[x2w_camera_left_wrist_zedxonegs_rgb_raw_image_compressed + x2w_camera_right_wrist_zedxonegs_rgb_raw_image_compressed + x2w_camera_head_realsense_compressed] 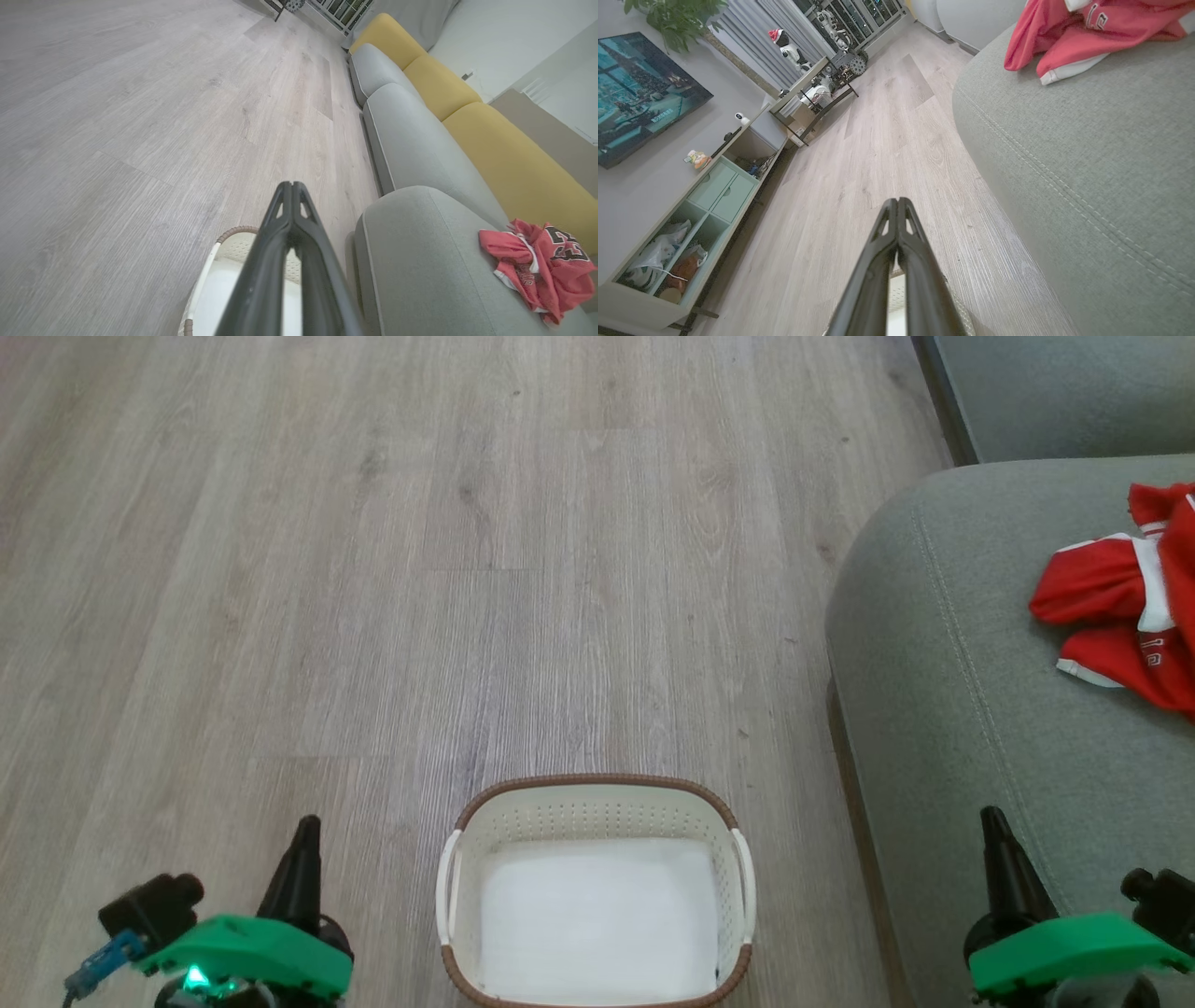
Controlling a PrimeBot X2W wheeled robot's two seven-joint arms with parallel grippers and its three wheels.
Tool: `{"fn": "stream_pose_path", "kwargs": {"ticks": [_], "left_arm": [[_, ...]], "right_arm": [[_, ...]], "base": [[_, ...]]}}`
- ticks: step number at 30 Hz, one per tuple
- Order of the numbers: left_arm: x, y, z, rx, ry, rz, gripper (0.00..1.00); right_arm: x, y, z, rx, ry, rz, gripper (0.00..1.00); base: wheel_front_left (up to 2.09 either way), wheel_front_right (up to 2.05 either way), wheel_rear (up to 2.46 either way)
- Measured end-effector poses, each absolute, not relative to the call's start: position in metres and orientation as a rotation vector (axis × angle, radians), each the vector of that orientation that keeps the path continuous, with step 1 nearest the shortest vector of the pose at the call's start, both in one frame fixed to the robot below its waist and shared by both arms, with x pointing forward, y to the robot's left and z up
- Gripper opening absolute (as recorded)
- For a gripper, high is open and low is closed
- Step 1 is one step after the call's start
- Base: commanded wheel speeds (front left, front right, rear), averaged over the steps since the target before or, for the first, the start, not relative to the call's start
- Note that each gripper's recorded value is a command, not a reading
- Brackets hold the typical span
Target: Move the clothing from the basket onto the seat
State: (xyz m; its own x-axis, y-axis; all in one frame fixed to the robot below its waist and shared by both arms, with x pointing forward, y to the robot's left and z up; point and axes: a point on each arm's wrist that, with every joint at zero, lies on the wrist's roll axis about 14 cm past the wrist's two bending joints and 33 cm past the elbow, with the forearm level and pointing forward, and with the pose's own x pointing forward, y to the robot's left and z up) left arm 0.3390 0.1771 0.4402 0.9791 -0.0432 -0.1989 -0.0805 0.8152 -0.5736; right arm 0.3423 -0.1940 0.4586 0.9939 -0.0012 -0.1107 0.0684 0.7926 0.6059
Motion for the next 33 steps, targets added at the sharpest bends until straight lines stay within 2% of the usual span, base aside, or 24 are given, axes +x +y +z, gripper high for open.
{"fn": "stream_pose_path", "kwargs": {"ticks": [33], "left_arm": [[0.351, 0.182, 0.447, -0.996, 0.203, 0.074, 0.0]], "right_arm": [[0.354, -0.204, 0.462, 1.008, 0.102, -0.098, 0.0]], "base": [[0.0, 0.0, 0.0]]}}
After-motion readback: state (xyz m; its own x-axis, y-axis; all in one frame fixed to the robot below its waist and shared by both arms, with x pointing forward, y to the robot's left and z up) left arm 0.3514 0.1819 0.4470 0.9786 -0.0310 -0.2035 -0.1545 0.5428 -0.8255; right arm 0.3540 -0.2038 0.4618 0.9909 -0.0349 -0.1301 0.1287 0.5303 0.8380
